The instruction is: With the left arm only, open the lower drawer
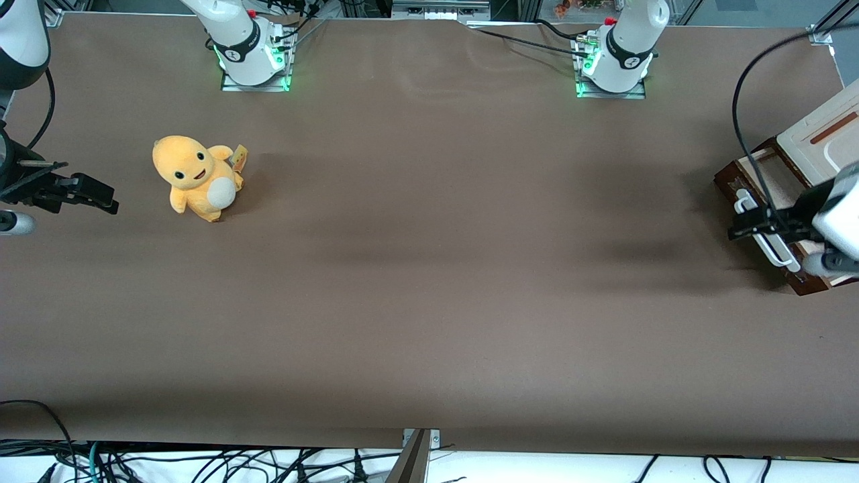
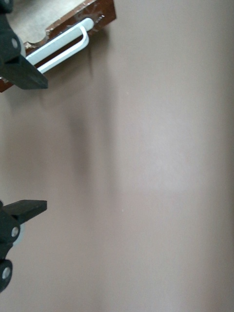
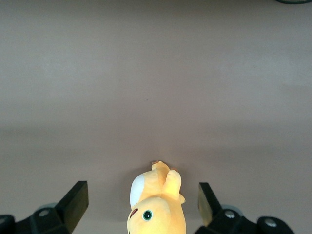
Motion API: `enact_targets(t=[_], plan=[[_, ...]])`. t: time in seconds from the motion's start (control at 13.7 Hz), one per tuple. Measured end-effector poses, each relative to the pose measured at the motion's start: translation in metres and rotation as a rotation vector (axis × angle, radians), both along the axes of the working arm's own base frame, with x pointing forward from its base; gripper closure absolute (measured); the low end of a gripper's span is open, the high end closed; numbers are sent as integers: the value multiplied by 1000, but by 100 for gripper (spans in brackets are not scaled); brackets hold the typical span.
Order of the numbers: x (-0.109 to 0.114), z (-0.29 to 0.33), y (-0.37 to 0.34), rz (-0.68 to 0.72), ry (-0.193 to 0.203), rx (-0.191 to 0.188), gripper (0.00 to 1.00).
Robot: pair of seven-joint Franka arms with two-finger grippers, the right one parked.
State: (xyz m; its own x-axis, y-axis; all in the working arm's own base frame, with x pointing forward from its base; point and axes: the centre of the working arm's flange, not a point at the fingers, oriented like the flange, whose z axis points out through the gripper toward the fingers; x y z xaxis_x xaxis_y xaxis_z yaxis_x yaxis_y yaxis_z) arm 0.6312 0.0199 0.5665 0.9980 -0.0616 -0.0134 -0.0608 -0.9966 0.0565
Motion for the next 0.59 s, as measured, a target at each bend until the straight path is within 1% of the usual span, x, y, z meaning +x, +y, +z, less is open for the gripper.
enact_targets(t=[0.07,0.15,0.22,0.37,0.44,0.59], plan=[[-11,12,-2,-20,-31,-2,0],[-22,25,-5,-34,-51,0,0],[-32,36,-8,-43,-62,1,0],[-47,43,-13,-56,-50,2,0],[-50,43,-15,-61,-42,2,0],[-53,40,-13,-65,-22,18,0]])
